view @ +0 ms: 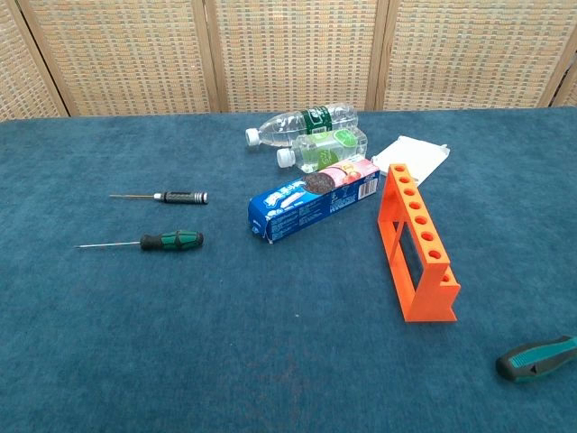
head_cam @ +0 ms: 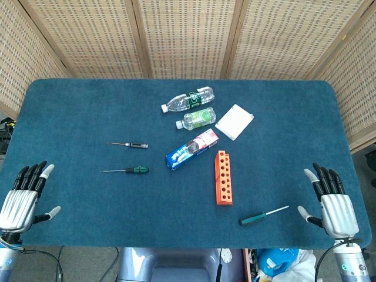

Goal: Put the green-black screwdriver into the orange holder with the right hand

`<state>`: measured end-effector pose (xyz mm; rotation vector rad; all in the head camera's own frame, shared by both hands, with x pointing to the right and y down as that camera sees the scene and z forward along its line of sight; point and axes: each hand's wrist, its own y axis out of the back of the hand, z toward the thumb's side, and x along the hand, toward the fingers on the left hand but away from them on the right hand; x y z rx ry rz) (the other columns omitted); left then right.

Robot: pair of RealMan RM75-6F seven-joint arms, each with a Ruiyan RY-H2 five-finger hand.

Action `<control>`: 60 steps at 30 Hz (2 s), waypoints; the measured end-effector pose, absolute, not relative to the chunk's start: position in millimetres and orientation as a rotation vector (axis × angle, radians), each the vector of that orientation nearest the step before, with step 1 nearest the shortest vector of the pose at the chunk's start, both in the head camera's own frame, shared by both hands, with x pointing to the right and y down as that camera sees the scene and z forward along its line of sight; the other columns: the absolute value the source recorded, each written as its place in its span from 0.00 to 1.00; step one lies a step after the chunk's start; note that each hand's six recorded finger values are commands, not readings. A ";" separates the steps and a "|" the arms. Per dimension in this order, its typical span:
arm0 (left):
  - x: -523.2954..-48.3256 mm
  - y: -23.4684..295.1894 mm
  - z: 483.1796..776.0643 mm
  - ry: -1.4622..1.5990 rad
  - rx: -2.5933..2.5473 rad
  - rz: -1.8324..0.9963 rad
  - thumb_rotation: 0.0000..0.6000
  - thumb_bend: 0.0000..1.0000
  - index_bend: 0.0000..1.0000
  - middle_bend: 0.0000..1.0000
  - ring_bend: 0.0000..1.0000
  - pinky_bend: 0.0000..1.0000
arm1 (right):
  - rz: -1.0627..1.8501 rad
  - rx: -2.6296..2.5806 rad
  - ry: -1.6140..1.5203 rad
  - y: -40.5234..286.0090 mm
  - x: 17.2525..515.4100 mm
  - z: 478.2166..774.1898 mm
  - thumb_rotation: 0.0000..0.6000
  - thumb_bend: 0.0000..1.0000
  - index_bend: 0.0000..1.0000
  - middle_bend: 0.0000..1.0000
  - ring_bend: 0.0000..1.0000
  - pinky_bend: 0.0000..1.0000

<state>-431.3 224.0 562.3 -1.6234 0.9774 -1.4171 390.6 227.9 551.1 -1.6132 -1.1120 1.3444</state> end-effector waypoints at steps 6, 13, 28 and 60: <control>-431.2 224.2 561.0 0.978 -1.620 -1.415 1.00 0.00 0.00 0.00 0.00 0.00 | 1.349 -1.617 -1.109 228.3 390.8 552.0 1.00 0.19 0.08 0.00 0.00 0.00; -431.1 223.8 560.9 0.979 -1.621 -1.413 1.00 0.00 0.00 0.00 0.00 0.00 | 1.341 -1.628 -1.111 228.2 389.1 550.9 1.00 0.19 0.08 0.00 0.00 0.00; -430.3 223.3 560.6 0.981 -1.623 -1.411 1.00 0.00 0.00 0.00 0.00 0.00 | 1.320 -1.678 -1.095 230.4 382.1 552.8 1.00 0.19 0.08 0.00 0.00 0.00; -430.6 221.2 559.5 0.995 -1.628 -1.405 1.00 0.00 0.00 0.00 0.00 0.00 | 1.258 -1.867 -0.849 249.4 309.2 584.1 1.00 0.19 0.41 0.00 0.00 0.00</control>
